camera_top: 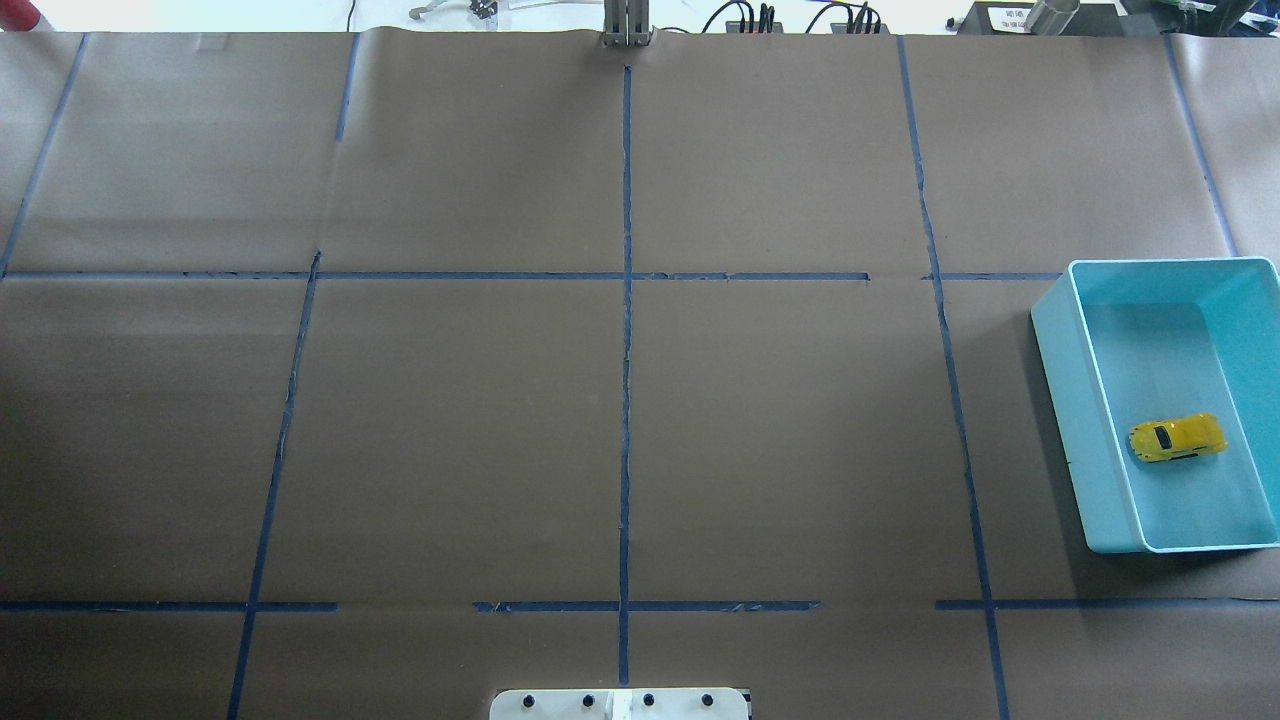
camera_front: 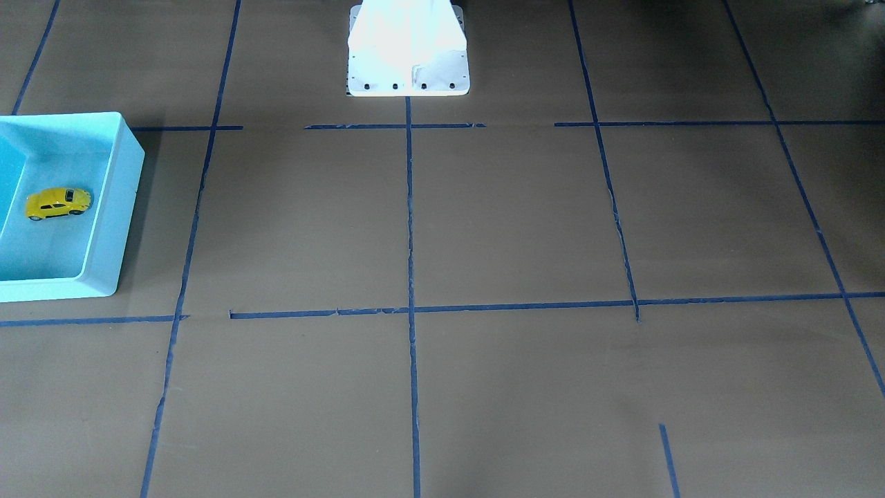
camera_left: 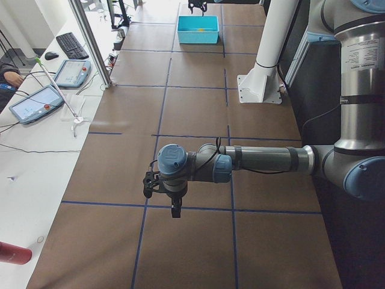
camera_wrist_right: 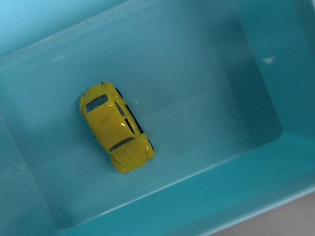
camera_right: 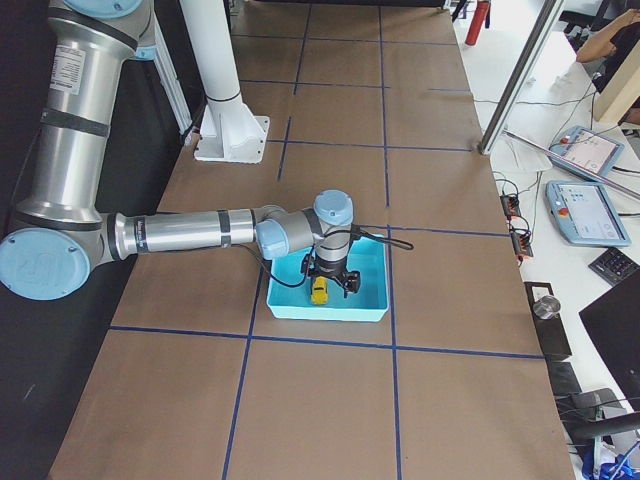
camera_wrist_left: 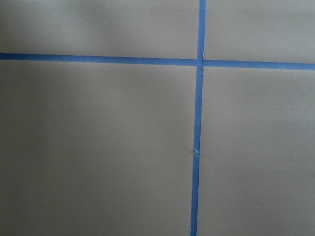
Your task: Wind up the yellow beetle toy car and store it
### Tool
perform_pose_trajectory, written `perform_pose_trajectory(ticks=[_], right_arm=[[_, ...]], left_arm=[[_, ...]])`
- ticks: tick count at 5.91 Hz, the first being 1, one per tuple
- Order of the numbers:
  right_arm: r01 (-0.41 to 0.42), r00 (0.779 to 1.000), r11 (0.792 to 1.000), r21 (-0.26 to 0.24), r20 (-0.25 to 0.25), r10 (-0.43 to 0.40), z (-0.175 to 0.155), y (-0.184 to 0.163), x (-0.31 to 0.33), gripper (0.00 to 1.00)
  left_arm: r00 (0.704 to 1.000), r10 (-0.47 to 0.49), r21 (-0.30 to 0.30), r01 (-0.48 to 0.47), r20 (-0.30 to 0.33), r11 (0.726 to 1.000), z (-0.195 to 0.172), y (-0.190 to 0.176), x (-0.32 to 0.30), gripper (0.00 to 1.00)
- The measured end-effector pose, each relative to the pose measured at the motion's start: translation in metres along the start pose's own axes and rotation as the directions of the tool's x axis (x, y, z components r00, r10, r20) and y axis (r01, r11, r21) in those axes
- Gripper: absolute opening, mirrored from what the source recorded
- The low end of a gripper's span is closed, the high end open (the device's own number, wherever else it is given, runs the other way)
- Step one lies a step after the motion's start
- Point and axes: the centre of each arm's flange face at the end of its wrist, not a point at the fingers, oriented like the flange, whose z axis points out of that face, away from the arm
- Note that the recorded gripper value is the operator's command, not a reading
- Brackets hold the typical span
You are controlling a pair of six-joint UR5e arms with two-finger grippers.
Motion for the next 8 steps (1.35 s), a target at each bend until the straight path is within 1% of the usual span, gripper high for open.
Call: perform_pose_trajectory(ticks=[1,2,3,4,5,6,7,8], right_arm=[[-0.158,0.987,0.987,-0.001,0.033,0.158,-0.019,0.038,0.012,1.0],[-0.339,0.939,0.941,-0.01,0.057,0.339,-0.033,0.07,0.019,1.0],[-0.539,0.84,0.842,-0.016,0.07,0.539,-0.045,0.091,0.022,1.0],[-0.676,0.733,0.737,-0.016,0.08,0.675,-0.054,0.102,0.025,1.0],[-0.739,0.671,0.674,-0.013,0.082,0.737,-0.061,0.107,0.028,1.0],[-0.82,0.57,0.572,0.0,0.076,0.818,-0.071,0.11,0.029,1.0],[-0.907,0.421,0.421,0.01,0.073,0.904,-0.08,0.11,0.031,1.0],[-0.952,0.307,0.307,0.017,0.075,0.949,-0.087,0.107,0.033,1.0]], left_arm=[[1.0,0.0,0.0,0.0,0.0,1.0,0.0,0.0,0.0,1.0],[1.0,0.0,0.0,0.0,0.001,1.0,0.0,0.0,0.0,1.0],[1.0,0.0,0.0,0.0,0.001,1.0,0.0,0.0,0.0,1.0],[1.0,0.0,0.0,0.0,0.001,1.0,0.0,0.0,0.0,1.0],[1.0,0.0,0.0,0.0,0.001,1.0,0.0,0.0,0.0,1.0],[1.0,0.0,0.0,0.0,0.0,1.0,0.0,0.0,0.0,1.0],[1.0,-0.001,-0.001,0.001,0.0,1.0,0.0,0.0,0.0,1.0],[1.0,0.0,-0.001,0.0,0.001,1.0,0.0,0.0,0.0,1.0]])
